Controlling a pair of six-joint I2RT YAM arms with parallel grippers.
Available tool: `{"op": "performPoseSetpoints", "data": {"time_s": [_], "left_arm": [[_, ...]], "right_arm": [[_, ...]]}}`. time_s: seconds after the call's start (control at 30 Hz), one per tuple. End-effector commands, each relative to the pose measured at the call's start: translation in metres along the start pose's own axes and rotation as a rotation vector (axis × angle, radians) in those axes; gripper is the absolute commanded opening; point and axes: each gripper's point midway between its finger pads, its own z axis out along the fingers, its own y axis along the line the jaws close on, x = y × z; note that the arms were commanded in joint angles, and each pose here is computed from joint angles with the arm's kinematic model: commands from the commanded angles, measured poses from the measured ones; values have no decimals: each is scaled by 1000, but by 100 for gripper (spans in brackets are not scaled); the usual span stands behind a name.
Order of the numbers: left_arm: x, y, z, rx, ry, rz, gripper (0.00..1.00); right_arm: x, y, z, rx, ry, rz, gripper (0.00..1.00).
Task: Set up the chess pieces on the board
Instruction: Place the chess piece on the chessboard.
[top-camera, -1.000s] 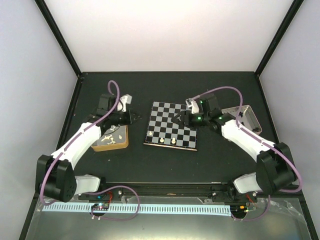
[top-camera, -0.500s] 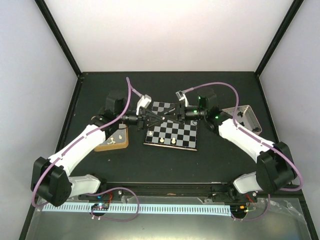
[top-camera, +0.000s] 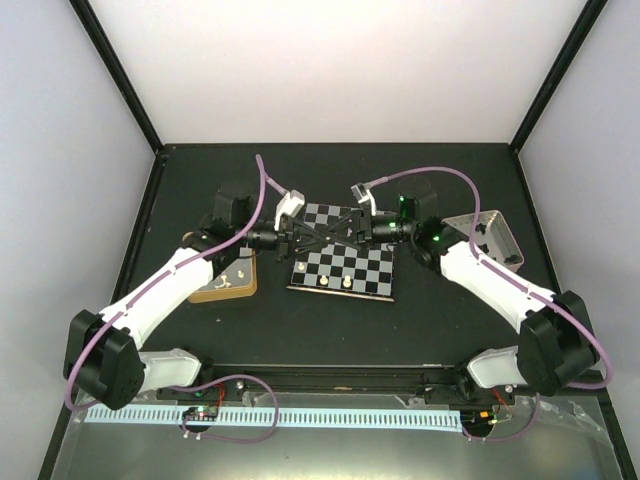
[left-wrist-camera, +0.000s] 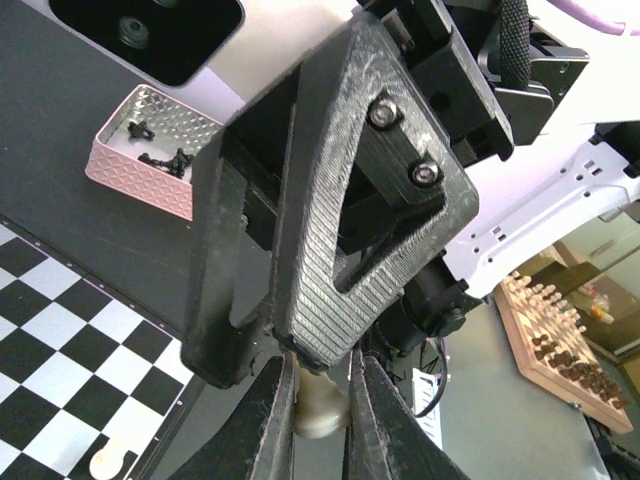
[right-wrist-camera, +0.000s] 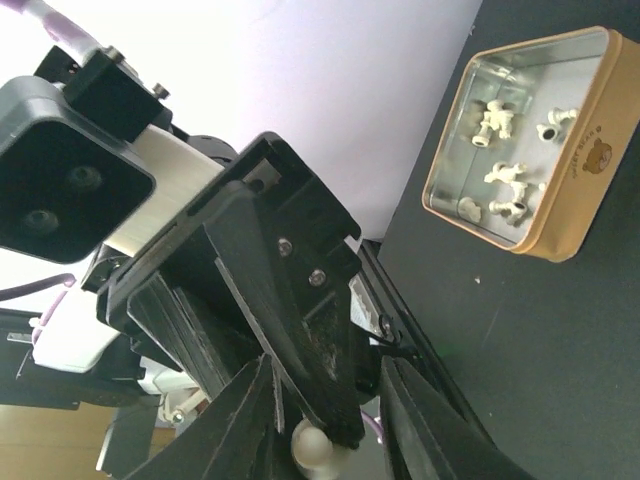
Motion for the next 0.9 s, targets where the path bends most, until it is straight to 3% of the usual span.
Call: {"op": "performPoseSetpoints", "data": {"time_s": [0.0,0.13,0.4,0.53,0.73,0.87], "left_arm": [[-14,3,1,-29,-26,58,2],[-13,4,1,-25,-25,52,2],[-13,7,2,-38,-22,41,2],[-11,12,1,-73,-25,10,8],[-9,37,-9,-246,-73,-83,63],[-9,51,-25,-384,-143,-135,77]], "right_arm": [[11,9,-3,-26,22,-1,30],[13,8,-4,-20,26,5,27],[14,9,-2,-35,41,22,4],[11,7,-4,-9,14,18,1],[-6,-25,-10,223,-69,-48,1],[-20,-68,-25,502,-146,-127,1]]}}
